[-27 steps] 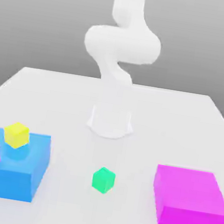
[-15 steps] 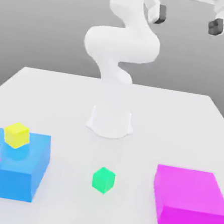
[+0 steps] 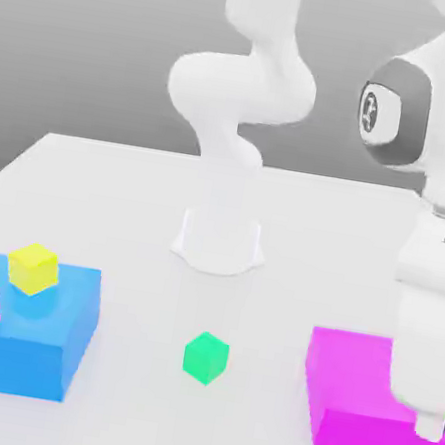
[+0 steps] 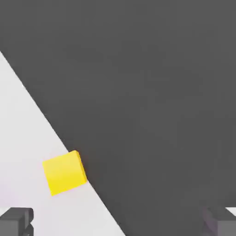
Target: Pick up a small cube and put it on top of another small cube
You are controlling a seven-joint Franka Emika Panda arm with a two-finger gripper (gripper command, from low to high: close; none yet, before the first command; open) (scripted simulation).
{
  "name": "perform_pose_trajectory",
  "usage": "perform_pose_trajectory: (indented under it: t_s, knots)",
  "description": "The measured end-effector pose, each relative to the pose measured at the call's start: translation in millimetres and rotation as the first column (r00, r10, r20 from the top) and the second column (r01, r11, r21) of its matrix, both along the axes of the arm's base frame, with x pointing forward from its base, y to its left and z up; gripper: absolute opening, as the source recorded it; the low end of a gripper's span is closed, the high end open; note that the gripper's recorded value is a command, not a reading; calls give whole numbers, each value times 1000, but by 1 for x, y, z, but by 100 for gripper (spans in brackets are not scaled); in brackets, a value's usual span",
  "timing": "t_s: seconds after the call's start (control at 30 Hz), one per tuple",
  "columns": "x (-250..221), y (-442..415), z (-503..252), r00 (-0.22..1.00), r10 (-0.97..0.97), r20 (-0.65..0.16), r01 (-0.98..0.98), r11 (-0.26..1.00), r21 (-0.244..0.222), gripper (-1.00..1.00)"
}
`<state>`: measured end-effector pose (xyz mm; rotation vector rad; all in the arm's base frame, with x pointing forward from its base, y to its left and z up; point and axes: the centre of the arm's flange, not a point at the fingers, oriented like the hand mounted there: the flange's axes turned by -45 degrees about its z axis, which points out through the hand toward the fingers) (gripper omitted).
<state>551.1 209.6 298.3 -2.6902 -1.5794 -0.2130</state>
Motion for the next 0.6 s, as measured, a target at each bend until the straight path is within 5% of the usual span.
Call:
perform_pose_trajectory:
  t_s: [0.17, 0.3, 0.33, 0.6]
  knots:
    - [-12, 31, -88, 980, 177, -89, -183, 981, -69, 0]
    - [-15, 37, -154, 971, 213, -108, -222, 972, -81, 0]
    - [-16, 37, -166, 971, 214, -109, -223, 971, -81, -100]
    - [-16, 38, -156, 970, 215, -111, -225, 971, -82, -100]
